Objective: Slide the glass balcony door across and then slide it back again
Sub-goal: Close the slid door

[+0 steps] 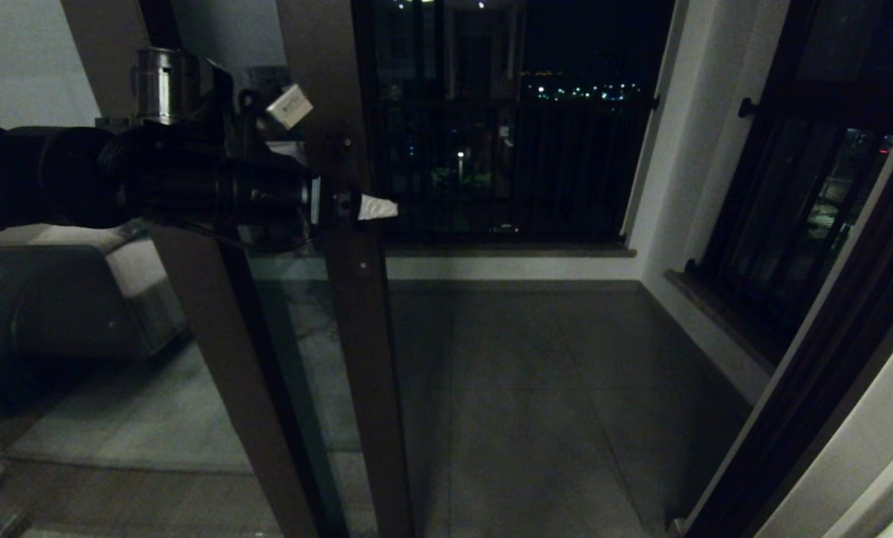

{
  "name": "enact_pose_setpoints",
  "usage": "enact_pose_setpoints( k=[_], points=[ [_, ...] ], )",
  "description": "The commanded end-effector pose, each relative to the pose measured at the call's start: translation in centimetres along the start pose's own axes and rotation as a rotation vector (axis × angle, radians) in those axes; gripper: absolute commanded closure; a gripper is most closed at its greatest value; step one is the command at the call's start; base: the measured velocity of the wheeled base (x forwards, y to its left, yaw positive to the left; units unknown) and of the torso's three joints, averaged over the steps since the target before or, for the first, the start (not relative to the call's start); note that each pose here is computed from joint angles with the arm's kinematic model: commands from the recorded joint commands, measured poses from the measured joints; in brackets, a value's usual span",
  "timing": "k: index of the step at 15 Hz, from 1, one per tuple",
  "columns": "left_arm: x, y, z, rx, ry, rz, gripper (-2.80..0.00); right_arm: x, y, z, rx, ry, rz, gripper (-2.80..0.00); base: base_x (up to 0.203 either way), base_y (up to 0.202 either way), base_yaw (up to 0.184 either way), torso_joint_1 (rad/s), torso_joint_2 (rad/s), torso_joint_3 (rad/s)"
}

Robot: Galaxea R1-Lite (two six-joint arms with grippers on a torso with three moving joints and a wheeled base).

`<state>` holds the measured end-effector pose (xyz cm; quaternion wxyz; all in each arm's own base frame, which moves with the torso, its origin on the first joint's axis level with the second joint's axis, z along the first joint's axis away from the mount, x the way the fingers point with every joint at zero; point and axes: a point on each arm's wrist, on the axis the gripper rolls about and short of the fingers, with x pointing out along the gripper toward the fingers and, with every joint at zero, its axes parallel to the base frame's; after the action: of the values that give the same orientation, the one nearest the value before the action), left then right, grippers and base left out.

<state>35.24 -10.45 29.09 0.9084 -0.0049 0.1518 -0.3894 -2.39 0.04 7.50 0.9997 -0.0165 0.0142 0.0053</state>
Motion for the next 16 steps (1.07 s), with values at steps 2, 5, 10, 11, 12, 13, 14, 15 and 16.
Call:
enact_pose_setpoints(
  k=[2,5,10,11,12,13,14,15,16],
  points=[
    [0.7,0.4,-0.1,-0.001,0.003,-0.004,-2.8,0.0,0.0,0.0,-0.001,0.002,0.001,0.0,0.0,0.0,0.0,0.0,0.0,0.0],
    [1.4,0.3,-0.3,-0.001,0.01,-0.011,-2.8,0.0,0.0,0.0,-0.001,0.002,0.001,0.0,0.0,0.0,0.0,0.0,0.0,0.0],
    [2.3,0.4,0.2,0.013,-0.008,-0.021,-2.8,0.0,0.0,0.0,-0.001,0.001,0.001,0.0,0.0,0.0,0.0,0.0,0.0,0.0],
    [2.5,0.4,0.2,0.013,-0.006,-0.023,-2.8,0.0,0.0,0.0,-0.001,0.002,0.001,0.0,0.0,0.0,0.0,0.0,0.0,0.0],
    [2.6,0.3,0.2,0.014,-0.006,-0.025,-2.8,0.0,0.0,0.0,-0.001,0.002,0.001,0.0,0.0,0.0,0.0,0.0,0.0,0.0],
    [2.7,0.3,0.2,0.014,-0.004,-0.027,-2.8,0.0,0.0,0.0,-0.001,0.002,0.001,0.0,0.0,0.0,0.0,0.0,0.0,0.0],
    [2.8,0.3,0.2,0.014,-0.005,-0.027,-2.8,0.0,0.0,0.0,-0.001,0.001,0.001,0.0,0.0,0.0,0.0,0.0,0.0,0.0],
    [2.8,0.3,0.2,0.015,-0.006,-0.027,-2.8,0.0,0.0,0.0,-0.001,0.002,0.001,0.0,0.0,0.0,0.0,0.0,0.0,0.0],
    [2.8,0.2,0.3,0.017,-0.009,-0.03,-2.8,0.0,0.0,0.0,-0.001,0.002,0.001,0.0,0.0,0.0,0.0,0.0,0.0,0.0]
  ],
)
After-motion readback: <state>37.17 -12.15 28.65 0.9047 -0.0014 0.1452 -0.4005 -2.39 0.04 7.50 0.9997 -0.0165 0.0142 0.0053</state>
